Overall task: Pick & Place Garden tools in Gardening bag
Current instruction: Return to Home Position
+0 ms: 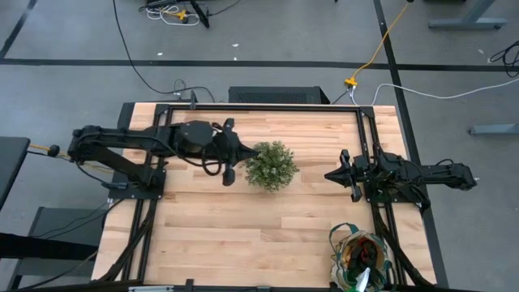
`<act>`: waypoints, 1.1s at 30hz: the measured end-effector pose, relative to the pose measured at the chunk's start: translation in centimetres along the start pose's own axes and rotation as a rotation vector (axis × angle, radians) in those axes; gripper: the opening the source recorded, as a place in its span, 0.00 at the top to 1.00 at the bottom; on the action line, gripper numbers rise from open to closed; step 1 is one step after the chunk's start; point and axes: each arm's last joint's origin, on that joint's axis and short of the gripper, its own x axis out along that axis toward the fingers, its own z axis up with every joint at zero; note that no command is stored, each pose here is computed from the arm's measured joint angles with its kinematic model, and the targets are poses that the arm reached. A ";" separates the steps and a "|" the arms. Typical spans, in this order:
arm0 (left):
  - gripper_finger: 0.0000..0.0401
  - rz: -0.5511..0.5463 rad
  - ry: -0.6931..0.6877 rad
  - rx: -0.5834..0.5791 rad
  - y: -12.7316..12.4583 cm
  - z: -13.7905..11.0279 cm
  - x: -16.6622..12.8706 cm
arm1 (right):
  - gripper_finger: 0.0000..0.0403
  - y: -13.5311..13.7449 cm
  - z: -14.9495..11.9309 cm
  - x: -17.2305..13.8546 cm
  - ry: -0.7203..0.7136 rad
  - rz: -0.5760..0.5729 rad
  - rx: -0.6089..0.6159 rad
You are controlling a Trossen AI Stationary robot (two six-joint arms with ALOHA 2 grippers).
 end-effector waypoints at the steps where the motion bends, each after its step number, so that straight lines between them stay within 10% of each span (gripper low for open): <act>1: 1.00 -0.006 -0.010 -0.013 0.1 -0.8 -0.2 | 0.96 0.0 0.0 0.0 -0.001 0.000 0.000; 33: 1.00 -0.049 -0.321 -0.063 2.3 -25.1 -11.8 | 0.96 0.0 0.0 0.0 0.002 0.000 0.000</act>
